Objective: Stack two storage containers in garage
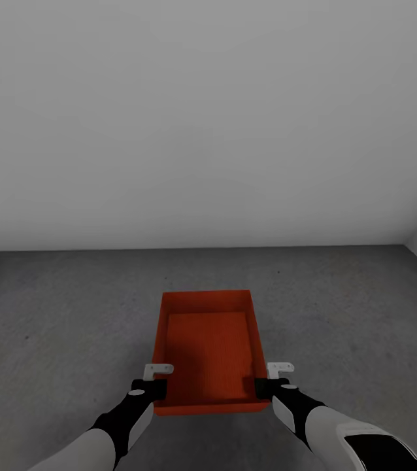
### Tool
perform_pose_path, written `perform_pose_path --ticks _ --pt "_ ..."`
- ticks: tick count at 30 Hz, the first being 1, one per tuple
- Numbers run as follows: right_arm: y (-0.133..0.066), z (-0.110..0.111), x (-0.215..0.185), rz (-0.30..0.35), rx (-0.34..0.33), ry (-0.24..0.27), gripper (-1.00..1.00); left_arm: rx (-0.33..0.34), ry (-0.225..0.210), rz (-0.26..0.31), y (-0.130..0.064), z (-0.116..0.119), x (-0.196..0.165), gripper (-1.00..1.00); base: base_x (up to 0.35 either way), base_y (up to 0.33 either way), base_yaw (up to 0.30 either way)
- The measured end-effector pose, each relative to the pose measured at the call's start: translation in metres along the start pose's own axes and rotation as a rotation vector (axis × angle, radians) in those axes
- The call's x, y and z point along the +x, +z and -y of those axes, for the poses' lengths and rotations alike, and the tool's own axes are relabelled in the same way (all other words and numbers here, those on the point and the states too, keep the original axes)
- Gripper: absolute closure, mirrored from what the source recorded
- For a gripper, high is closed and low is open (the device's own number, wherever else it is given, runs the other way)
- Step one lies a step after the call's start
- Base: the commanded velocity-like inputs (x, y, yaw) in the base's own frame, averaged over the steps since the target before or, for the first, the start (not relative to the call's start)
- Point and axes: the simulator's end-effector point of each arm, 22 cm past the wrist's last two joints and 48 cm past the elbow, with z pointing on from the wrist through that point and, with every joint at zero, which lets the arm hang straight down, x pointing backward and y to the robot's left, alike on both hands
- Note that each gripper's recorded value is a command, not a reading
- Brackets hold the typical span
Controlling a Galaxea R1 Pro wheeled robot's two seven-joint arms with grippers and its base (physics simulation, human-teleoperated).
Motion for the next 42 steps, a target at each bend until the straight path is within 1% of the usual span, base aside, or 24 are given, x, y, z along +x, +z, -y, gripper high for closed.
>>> perform_pose_path --ticks 42 --pt "0.075 0.002 0.054 0.000 0.000 0.000 1.00 0.000 0.000 0.000 0.071 0.003 0.058 1.00 0.000 0.000 0.000"
